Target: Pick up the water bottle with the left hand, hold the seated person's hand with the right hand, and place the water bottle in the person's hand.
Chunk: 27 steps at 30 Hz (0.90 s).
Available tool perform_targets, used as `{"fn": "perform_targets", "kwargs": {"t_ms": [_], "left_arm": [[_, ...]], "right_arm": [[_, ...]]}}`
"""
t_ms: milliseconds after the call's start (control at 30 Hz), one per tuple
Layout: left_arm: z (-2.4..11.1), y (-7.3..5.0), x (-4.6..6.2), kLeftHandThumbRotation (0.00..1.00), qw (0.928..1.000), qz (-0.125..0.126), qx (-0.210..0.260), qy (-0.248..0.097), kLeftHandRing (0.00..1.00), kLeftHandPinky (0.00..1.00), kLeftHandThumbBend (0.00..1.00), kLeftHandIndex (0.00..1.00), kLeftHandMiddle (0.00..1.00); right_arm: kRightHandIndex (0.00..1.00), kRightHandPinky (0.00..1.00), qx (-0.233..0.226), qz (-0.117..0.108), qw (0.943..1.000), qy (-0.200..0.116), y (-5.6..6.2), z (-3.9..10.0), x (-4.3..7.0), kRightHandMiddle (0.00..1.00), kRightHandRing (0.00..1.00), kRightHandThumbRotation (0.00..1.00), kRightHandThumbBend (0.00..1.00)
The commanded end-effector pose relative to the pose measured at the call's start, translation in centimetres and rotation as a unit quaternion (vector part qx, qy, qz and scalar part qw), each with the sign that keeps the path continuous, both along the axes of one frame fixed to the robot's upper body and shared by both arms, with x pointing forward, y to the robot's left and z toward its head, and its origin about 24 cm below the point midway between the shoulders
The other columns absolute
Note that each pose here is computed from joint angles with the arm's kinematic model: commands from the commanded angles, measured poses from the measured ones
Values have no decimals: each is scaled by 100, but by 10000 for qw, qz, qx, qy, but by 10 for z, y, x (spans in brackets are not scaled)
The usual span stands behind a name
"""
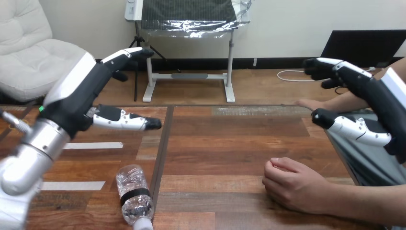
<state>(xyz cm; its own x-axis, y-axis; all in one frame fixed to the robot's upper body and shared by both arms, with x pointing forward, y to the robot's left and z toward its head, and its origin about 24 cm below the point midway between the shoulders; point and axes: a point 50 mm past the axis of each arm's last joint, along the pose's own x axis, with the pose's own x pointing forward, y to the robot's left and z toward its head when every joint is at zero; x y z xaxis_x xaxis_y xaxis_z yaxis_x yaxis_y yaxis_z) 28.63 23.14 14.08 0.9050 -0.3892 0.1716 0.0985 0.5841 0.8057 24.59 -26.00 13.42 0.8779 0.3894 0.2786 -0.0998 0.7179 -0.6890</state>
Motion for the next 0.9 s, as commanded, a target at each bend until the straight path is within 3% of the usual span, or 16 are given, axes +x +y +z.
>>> {"fn": "perform_targets", "kwargs": {"t_ms": [0, 300, 567, 867], "left_arm": [[36, -1, 9, 20, 9978, -311, 370, -449, 83, 65, 100, 84, 86], [50, 0, 10, 18, 9914, -782, 1039, -131, 86, 64, 100, 86, 89], [60, -3, 12, 14, 9782, -1287, 1615, 213, 90, 68, 100, 86, 90], [62, -10, 13, 8, 9627, -1567, 2111, 641, 91, 71, 100, 84, 89]], "right_arm": [[82, 78, 171, 292, 9987, -384, 13, 14, 1, 82, 82, 81, 83], [81, 76, 329, 557, 9970, -425, 22, 13, -3, 81, 80, 80, 82], [81, 75, 484, 698, 9958, -348, 29, 11, -6, 80, 79, 80, 89], [79, 72, 550, 910, 9936, -379, 36, 10, -9, 79, 77, 82, 92]]}}
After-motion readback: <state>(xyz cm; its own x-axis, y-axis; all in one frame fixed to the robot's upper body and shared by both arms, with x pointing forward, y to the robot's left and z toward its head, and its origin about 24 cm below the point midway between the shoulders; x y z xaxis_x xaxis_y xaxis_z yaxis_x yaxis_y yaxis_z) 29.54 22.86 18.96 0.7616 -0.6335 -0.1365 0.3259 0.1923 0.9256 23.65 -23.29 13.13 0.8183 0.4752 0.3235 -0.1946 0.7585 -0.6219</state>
